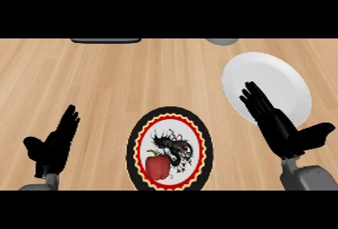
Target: Pick the bell pepper from the plate and place it in the plate
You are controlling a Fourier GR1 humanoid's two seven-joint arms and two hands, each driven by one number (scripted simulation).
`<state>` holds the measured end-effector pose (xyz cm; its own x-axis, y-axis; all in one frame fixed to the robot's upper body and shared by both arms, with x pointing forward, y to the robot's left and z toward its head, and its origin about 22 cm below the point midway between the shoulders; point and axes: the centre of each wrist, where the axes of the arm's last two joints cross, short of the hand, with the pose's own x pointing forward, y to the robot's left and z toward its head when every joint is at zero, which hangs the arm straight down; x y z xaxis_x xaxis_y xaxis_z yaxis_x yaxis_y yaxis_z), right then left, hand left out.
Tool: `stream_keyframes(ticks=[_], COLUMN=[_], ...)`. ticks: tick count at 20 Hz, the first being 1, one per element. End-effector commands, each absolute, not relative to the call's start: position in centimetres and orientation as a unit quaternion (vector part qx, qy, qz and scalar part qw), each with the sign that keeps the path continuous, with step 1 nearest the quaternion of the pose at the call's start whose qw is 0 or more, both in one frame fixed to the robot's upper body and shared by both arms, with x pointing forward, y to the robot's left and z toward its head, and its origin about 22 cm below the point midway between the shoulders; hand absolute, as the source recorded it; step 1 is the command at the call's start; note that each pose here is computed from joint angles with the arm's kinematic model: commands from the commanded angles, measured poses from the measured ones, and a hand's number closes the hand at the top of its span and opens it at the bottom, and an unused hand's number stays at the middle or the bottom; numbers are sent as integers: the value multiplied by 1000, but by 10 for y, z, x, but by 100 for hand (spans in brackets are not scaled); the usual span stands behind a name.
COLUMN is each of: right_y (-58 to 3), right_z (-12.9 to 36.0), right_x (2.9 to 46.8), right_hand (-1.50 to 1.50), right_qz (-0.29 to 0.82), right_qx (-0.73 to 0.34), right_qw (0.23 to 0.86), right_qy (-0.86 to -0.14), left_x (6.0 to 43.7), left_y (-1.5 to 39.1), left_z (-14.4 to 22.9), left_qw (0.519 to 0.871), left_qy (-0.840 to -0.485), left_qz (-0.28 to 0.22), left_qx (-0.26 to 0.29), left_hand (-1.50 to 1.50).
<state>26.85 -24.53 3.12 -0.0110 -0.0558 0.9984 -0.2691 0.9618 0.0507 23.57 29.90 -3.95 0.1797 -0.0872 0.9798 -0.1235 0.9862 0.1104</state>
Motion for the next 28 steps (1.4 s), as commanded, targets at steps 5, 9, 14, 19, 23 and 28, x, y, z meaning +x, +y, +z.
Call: stream_keyframes(ticks=[5, 9, 14, 19, 23, 28], right_y=[-117, -186, -120, -115, -112, -95], right_z=[88, 133, 42, -2, 19, 49], right_x=[244, 286, 228, 210, 227, 216], right_hand=[150, 150, 150, -150, -150, -150], right_qz=[216, 451, 238, 284, 441, 510], right_qx=[208, -113, -46, 98, 2, -110], right_qw=[615, 448, 567, 515, 480, 431], right_qy=[-729, -764, -788, -803, -758, -736], left_x=[248, 239, 248, 245, 256, 253], left_y=[285, 288, 263, 256, 255, 248], left_z=[-29, -45, -31, -15, -17, -18], left_qw=[770, 793, 794, 790, 795, 793], left_qy=[-625, -598, -597, -603, -594, -597], left_qz=[-10, -18, -9, -16, -15, -15], left_qx=[130, 119, 114, 113, 120, 117], left_hand=[0, 0, 0, 0, 0, 0])
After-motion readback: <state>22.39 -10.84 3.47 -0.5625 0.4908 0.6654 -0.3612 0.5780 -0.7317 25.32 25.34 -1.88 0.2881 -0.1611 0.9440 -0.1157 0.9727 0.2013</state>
